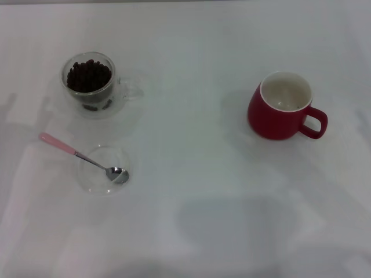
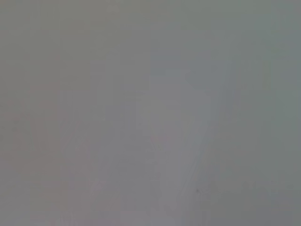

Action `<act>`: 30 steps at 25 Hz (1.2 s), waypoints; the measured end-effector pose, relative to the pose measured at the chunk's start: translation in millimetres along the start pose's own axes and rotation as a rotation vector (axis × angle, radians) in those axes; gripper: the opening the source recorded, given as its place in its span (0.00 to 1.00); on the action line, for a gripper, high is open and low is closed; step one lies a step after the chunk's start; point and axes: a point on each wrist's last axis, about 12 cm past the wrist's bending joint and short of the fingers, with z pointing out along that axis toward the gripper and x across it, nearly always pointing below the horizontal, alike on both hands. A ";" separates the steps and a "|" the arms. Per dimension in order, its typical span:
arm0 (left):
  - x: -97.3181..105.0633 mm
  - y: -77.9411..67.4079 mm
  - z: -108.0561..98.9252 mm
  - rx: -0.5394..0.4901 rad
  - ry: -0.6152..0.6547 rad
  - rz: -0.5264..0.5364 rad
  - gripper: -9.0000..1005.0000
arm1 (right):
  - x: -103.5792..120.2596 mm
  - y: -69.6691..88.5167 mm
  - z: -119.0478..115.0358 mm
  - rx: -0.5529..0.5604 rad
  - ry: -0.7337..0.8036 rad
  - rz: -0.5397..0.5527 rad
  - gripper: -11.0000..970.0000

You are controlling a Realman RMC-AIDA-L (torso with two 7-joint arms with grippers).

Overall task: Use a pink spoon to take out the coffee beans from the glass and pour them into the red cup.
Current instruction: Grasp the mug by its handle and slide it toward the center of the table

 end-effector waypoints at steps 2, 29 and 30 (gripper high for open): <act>-0.5 0.1 -1.4 0.000 -0.002 -0.001 0.73 | 0.9 1.0 -0.4 -0.003 0.008 0.007 0.83; -7.3 0.6 -33.3 -0.038 -0.027 0.000 0.73 | -0.4 -0.8 -19.6 -0.041 0.146 0.050 0.83; -7.5 1.0 -34.2 -0.041 -0.027 0.003 0.73 | 0.7 -1.1 -21.2 -0.051 0.173 0.065 0.83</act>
